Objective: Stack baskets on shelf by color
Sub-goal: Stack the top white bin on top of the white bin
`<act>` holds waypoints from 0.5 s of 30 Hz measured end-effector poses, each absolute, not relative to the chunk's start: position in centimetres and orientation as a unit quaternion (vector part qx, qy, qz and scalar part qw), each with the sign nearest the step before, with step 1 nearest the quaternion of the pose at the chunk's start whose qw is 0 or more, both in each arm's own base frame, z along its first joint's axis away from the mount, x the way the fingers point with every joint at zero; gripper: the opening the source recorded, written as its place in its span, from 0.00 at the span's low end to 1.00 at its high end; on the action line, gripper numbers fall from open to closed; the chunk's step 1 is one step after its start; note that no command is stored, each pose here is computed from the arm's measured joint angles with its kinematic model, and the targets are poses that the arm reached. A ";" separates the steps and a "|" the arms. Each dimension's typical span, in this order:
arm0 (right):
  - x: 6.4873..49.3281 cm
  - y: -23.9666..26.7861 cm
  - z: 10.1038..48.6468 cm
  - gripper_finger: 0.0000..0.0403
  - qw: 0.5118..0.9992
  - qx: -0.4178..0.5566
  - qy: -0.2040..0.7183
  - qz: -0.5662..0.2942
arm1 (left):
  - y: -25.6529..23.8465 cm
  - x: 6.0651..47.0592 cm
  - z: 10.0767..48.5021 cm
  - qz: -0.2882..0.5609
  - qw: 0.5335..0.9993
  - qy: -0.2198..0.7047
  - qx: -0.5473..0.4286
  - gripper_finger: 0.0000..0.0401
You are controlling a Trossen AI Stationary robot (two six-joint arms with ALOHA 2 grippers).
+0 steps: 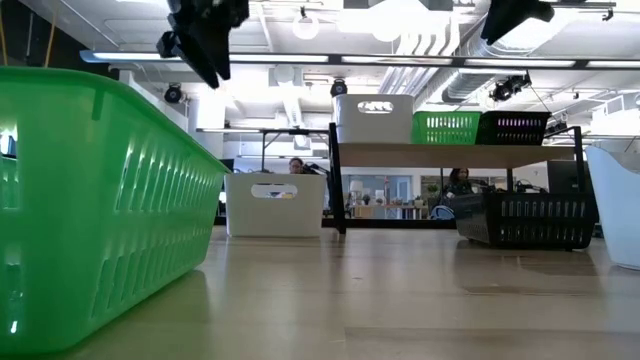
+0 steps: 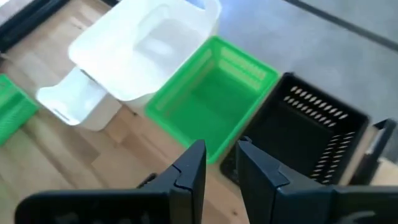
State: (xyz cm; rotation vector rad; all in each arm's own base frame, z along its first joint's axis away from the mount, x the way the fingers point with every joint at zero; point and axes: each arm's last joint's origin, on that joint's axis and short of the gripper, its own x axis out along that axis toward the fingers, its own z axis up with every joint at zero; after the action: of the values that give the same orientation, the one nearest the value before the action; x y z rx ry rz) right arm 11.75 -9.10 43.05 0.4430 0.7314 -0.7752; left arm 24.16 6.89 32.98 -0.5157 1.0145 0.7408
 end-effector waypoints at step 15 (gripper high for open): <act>13.8 -5.8 43.0 0.19 0.849 0.250 0.332 -0.327 | 11.4 23.9 31.9 0.415 0.716 0.432 -0.359 0.44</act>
State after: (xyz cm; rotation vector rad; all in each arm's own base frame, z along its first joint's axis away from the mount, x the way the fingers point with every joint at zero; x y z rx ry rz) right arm 13.75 -5.84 43.03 0.5272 0.7007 -0.6885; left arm 23.87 11.38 31.86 -0.7945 0.9568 0.9187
